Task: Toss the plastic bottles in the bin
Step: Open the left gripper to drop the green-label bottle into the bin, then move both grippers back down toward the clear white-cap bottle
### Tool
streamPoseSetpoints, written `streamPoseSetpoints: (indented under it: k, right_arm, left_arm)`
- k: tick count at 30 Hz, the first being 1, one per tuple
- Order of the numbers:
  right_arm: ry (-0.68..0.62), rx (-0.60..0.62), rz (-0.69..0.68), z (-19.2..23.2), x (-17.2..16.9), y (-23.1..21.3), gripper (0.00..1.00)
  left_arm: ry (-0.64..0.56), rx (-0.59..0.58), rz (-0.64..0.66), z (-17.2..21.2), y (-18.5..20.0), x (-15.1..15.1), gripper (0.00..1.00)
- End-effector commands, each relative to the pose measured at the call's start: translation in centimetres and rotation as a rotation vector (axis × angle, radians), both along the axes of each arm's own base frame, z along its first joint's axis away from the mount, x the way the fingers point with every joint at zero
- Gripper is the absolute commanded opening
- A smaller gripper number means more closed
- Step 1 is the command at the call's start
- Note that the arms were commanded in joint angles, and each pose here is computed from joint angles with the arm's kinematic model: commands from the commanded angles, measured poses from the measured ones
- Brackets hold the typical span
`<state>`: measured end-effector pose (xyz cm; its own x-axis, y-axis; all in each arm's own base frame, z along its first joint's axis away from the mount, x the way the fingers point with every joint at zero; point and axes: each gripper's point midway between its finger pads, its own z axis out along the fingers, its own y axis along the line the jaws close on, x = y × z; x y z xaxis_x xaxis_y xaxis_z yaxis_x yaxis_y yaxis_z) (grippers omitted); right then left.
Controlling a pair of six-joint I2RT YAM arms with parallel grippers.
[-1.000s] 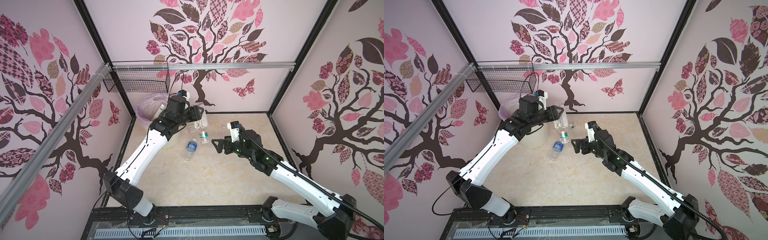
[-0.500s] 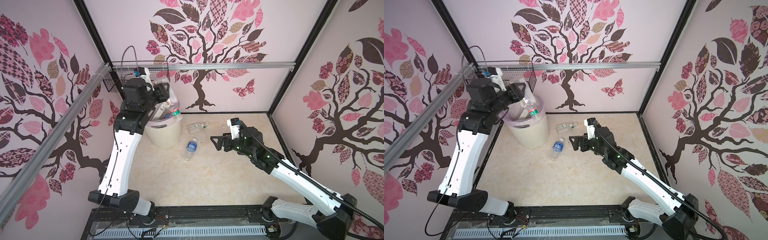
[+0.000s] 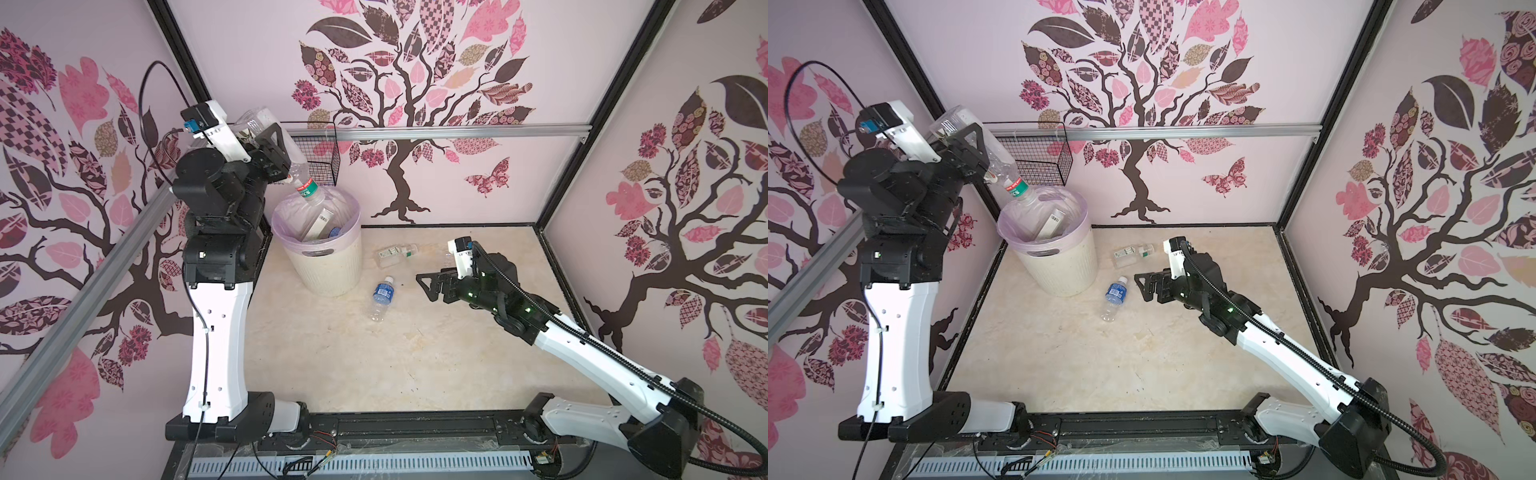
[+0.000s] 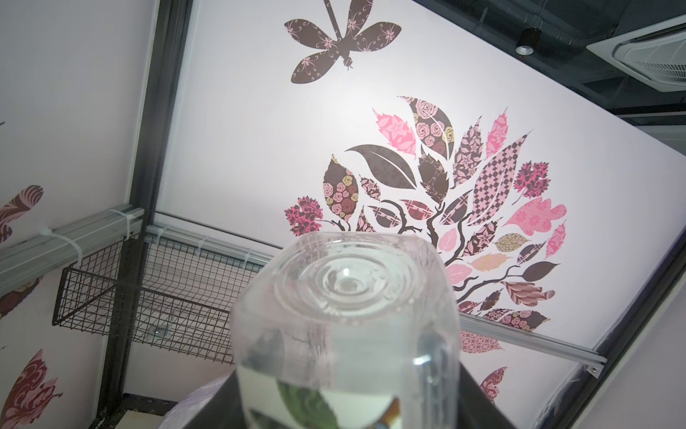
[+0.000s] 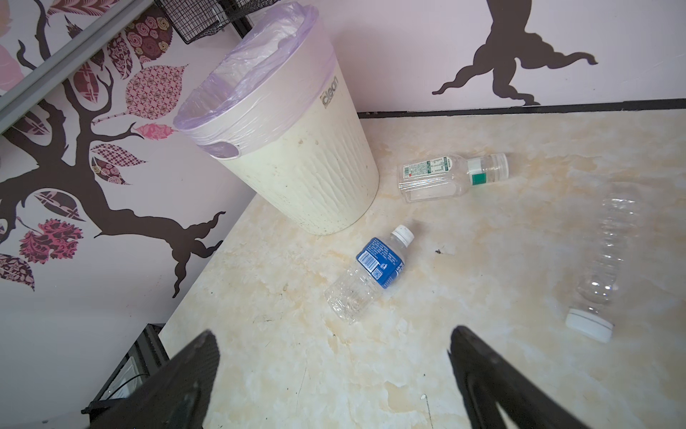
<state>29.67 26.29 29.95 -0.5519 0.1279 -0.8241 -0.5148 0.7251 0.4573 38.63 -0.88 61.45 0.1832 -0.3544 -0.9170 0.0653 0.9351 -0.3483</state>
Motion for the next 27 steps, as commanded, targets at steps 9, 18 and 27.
streamPoseSetpoints:
  k: [9,18,27]
  right_arm:
    - [0.018,-0.017,-0.006,-1.6,-0.3,-0.1,0.99]
    - [0.028,-0.031,-0.014,-2.5,-0.2,-0.3,0.99]
    - [0.013,-0.108,-0.121,-2.9,0.7,-2.7,0.99]
  left_arm:
    - [0.332,-0.097,-0.035,-14.3,-1.3,8.9,0.98]
    - [0.313,-0.104,-0.161,-14.0,-6.1,3.9,0.98]
    - [0.407,-0.039,-0.353,-18.7,-14.0,0.8,0.98]
